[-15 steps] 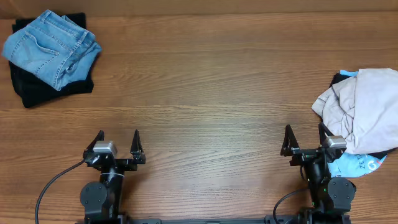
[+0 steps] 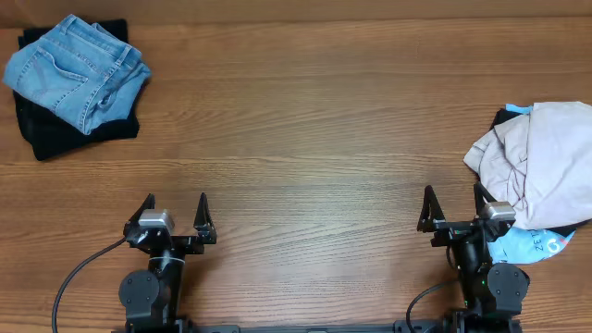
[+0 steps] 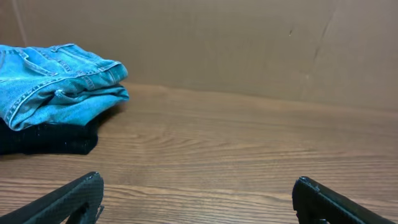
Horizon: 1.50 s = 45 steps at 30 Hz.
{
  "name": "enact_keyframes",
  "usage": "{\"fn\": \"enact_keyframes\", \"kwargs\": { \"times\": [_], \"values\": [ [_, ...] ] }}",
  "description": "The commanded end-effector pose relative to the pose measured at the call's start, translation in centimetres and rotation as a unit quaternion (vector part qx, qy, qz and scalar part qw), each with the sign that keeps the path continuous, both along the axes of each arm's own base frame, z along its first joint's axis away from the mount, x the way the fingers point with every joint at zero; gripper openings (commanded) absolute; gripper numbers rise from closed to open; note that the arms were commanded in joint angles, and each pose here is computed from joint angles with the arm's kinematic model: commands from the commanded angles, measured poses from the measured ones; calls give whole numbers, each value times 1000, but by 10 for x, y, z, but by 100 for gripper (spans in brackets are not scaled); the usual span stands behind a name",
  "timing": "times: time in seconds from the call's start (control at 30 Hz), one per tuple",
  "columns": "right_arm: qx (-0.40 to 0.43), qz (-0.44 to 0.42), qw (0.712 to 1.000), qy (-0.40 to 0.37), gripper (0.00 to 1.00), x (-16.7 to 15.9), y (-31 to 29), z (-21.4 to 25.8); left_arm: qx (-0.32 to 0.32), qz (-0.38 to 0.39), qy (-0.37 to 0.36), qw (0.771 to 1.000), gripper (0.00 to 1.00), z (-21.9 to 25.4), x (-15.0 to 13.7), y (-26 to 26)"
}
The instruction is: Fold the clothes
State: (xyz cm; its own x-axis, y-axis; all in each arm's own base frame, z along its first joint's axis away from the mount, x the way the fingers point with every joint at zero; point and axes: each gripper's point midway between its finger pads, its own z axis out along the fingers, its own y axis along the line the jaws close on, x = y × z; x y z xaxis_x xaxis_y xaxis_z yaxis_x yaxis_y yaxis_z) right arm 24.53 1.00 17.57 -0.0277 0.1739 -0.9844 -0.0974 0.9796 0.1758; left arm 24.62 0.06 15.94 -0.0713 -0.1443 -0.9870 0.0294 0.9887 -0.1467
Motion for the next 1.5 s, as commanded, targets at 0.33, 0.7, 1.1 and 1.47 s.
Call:
{"fn": "enact_keyframes", "kwargs": {
  "times": [0.33,0.7,1.1,1.47],
  "values": [
    [-1,-4,1000,-2,100,0,-2,-2,10,0,-2,1000,100,0,0,1],
    [-1,-4,1000,-2,100,0,-2,-2,10,0,-2,1000,100,0,0,1],
    [-1,-4,1000,-2,100,0,-2,-2,10,0,-2,1000,100,0,0,1],
    [101,240,959,-109,100,-36,73,71,10,0,-2,1000,100,0,0,1]
  ]
}}
